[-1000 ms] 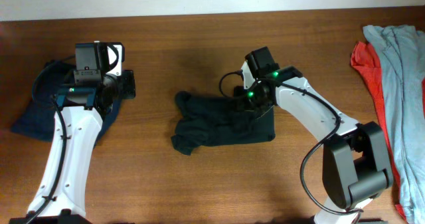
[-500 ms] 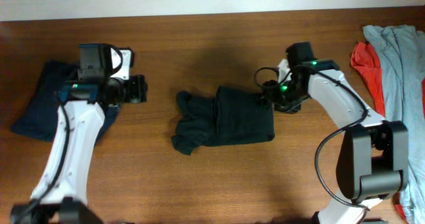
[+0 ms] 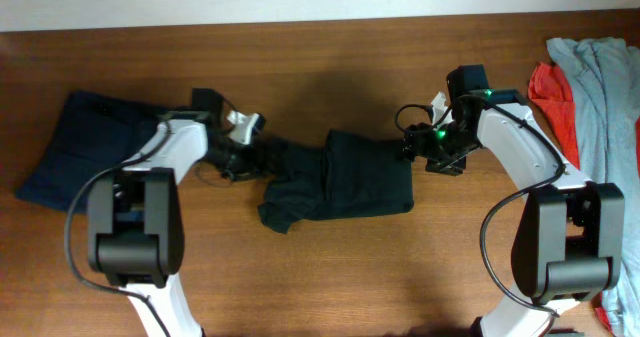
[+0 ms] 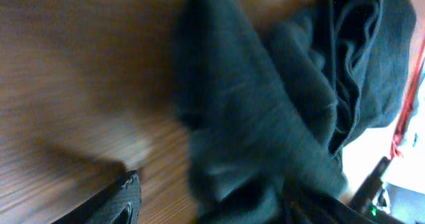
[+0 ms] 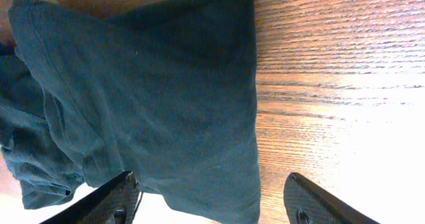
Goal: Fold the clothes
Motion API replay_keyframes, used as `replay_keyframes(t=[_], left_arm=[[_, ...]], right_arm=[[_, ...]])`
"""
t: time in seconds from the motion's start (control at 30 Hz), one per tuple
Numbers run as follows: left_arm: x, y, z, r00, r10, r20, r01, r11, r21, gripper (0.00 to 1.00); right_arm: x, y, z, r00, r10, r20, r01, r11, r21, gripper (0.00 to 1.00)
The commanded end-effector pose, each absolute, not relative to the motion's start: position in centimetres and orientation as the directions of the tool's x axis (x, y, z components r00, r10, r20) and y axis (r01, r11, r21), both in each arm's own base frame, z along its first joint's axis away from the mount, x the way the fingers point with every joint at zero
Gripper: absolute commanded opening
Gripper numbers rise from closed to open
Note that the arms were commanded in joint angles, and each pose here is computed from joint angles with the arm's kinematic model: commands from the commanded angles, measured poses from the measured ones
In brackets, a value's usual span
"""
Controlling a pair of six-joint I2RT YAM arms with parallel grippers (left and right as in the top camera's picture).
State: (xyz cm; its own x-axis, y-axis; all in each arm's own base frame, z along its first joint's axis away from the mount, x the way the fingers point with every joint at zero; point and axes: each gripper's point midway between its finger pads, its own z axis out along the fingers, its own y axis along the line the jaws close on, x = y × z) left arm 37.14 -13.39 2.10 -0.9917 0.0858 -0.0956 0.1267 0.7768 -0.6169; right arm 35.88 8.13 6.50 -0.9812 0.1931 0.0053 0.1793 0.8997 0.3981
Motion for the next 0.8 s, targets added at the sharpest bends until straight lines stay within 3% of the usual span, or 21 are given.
replay_keyframes(t=[0.0,0.07,0.17,0.2,0.33,0.43,0.6,0.77], left_arm=[[36.0,-17.3,2.4,-0.979,0.174,-0.108,0.201,0.716,-0.669,0.67],[35.8,-18.1,2.4,-0.974,0.195,-0.112,0.22,0.713,-0.666,0.57],[35.4,-18.3,2.3,-0.973,0.206,-0.102,0.221,0.719,-0.659,0.09],[35.3,-18.2,2.4,-0.974,0.204,-0.097,0.216,0.72,-0.659,0.01],[35.7,-16.2,3.4,-0.984,0.166,-0.061,0.167,0.755,-0.634,0.01],[36.5,-13.1,5.1,-0.99,0.137,-0.042,0.138,0.84,-0.525,0.01],[38.6,-10.8,10.7,-0.978,0.159,-0.136,0.199,0.911,-0.361,0.01],[39.2,-11.7,13.4,-0.959,0.218,-0.181,0.261,0.93,-0.258,0.04]], right_arm=[[36.2,8.1,6.9,-0.983,0.183,-0.006,0.164,0.898,0.408,0.75],[36.2,8.1,6.9,-0.983,0.183,-0.005,0.165,0.898,0.408,0.75],[36.1,8.1,6.9,-0.983,0.183,-0.001,0.166,0.898,0.407,0.75],[36.0,8.1,6.9,-0.983,0.183,0.002,0.168,0.898,0.406,0.75],[35.8,8.1,6.9,-0.99,0.141,-0.007,0.126,0.906,0.404,0.75],[35.8,8.2,6.9,-0.991,0.134,-0.009,0.119,0.907,0.404,0.74],[35.4,8.8,6.4,-0.993,0.117,-0.004,0.105,0.909,0.403,0.7],[34.5,9.9,5.0,-0.996,0.087,0.007,0.083,0.912,0.401,0.69]])
